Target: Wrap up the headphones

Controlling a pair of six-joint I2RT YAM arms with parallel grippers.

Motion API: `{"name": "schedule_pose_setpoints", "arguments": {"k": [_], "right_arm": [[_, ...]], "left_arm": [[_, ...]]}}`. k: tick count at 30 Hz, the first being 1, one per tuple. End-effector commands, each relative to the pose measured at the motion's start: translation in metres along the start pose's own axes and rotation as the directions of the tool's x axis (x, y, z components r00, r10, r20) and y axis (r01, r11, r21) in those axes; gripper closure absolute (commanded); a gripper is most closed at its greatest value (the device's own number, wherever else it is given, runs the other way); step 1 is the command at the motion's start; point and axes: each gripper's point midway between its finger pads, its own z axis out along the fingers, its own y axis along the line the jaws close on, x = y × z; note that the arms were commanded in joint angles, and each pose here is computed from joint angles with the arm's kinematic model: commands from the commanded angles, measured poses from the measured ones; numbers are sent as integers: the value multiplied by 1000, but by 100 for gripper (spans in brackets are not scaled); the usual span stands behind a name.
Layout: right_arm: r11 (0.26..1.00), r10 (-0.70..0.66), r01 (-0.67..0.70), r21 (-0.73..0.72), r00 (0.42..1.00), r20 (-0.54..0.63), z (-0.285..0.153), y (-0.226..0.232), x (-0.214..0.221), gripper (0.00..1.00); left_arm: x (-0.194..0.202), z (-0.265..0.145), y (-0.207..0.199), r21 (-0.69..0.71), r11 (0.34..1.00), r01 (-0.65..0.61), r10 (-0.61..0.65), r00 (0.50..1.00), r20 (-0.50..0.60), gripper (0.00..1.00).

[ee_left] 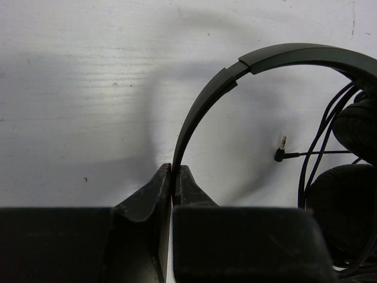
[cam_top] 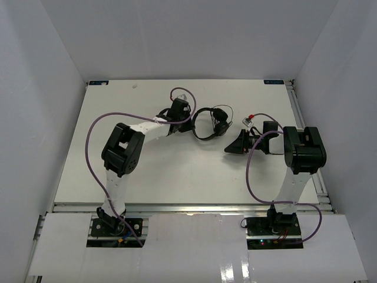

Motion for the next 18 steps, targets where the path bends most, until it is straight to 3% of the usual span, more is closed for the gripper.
{"name": "schedule_pose_setpoints", "arguments": {"k": [1,18], "right_arm": [[1000,-28,28,12,1000,4,-5,3,4,68],[971,-202,196,138,979,26,-64,32,-1,64]], "left_arm": [[-27,-1,-26,44,999,0,-2,999,51,100],[-19,42,-25,-24,1000,3,-4,997,-73,100]]}}
